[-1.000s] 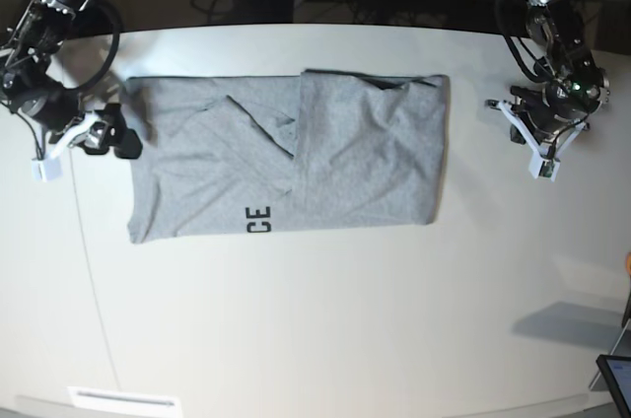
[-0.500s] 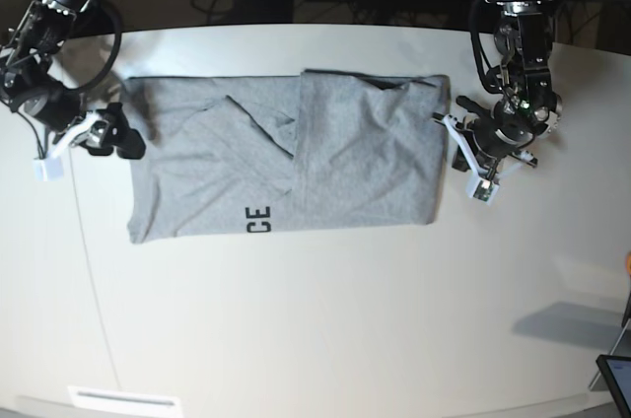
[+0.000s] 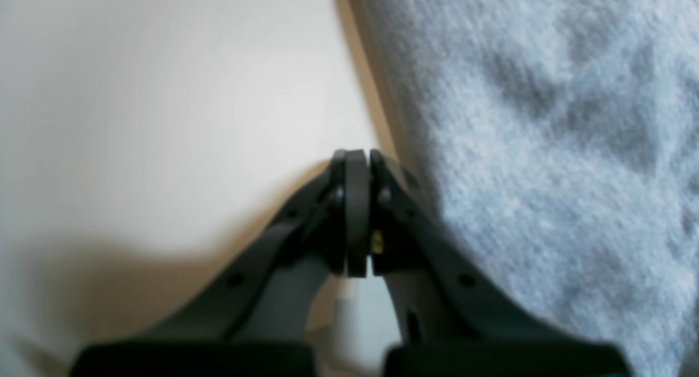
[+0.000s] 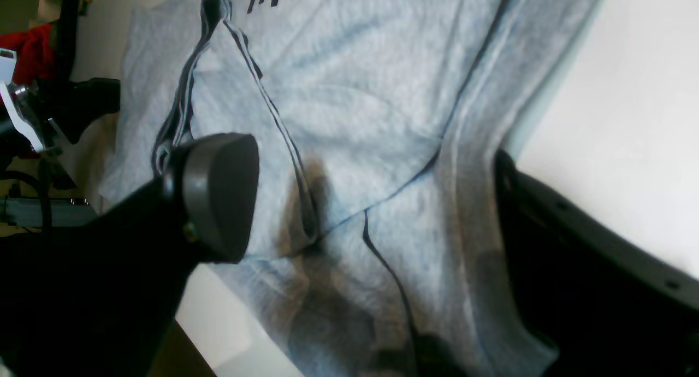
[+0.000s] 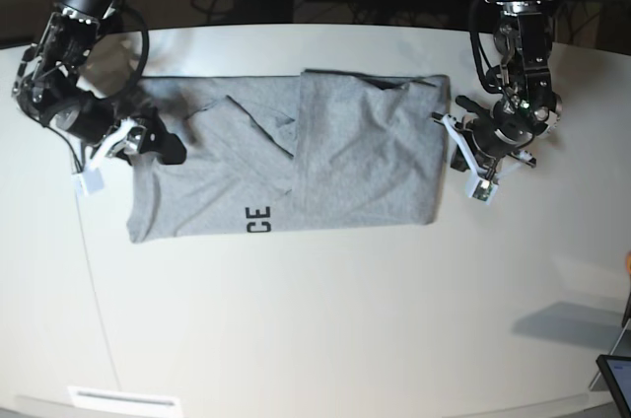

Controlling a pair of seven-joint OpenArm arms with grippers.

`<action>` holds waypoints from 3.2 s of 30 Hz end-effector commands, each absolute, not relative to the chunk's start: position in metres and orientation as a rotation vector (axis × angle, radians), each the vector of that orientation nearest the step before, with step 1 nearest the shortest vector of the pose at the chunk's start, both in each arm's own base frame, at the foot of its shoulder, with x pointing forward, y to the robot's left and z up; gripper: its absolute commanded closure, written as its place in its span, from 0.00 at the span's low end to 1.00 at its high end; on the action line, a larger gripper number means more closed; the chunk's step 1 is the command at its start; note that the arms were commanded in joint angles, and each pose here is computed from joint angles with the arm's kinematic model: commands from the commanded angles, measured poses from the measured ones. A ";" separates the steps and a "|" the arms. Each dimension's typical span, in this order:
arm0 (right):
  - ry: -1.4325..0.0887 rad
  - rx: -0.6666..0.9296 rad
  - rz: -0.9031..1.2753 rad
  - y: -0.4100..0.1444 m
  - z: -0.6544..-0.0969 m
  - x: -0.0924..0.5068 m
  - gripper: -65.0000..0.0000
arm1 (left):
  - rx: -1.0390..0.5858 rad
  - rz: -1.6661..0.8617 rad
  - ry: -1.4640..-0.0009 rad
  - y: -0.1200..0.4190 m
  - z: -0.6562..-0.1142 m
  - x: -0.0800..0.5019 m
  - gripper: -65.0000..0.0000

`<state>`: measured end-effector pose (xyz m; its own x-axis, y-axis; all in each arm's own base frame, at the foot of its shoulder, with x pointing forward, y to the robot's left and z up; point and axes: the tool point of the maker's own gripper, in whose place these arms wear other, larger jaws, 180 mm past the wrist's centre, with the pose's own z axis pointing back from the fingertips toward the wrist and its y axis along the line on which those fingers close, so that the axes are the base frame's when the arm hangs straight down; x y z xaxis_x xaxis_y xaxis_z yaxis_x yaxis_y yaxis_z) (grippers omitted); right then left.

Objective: Fold the T-shirt properly
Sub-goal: 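Grasp the shirt's two ends with both grippers, then fold both ends inward toward each other over the shirt's middle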

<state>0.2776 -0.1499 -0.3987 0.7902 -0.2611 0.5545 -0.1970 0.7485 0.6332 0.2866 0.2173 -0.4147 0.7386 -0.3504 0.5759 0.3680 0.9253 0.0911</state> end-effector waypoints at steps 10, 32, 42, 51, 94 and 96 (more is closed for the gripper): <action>-0.648 0.735 -0.019 -0.142 -0.401 0.277 0.21 | -0.031 -0.433 -0.503 0.214 -0.433 0.266 1.00; -0.666 0.768 0.008 -0.125 -0.401 0.284 1.00 | -0.026 -0.434 -0.507 0.216 -0.432 0.267 0.93; -0.701 0.685 0.094 -0.146 -0.385 0.291 1.00 | -0.053 -0.427 -0.503 0.203 -0.436 0.265 0.93; -0.715 0.617 -0.011 -0.151 -0.355 0.298 1.00 | -0.130 -0.508 -0.488 0.158 -0.445 0.260 0.93; -0.670 0.761 0.063 -0.018 -0.302 0.286 1.00 | -0.217 -0.573 -0.489 0.096 -0.440 0.282 0.93; -0.660 0.768 0.075 -0.013 -0.302 0.283 1.00 | -0.226 -0.572 -0.491 0.091 -0.440 0.282 0.93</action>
<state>0.2764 -0.0160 -0.3181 0.8258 -0.1548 0.5423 -0.2630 0.7449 0.6131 0.3038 0.0810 -0.4176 0.6757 -0.3935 0.6233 0.5591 0.8247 -0.0854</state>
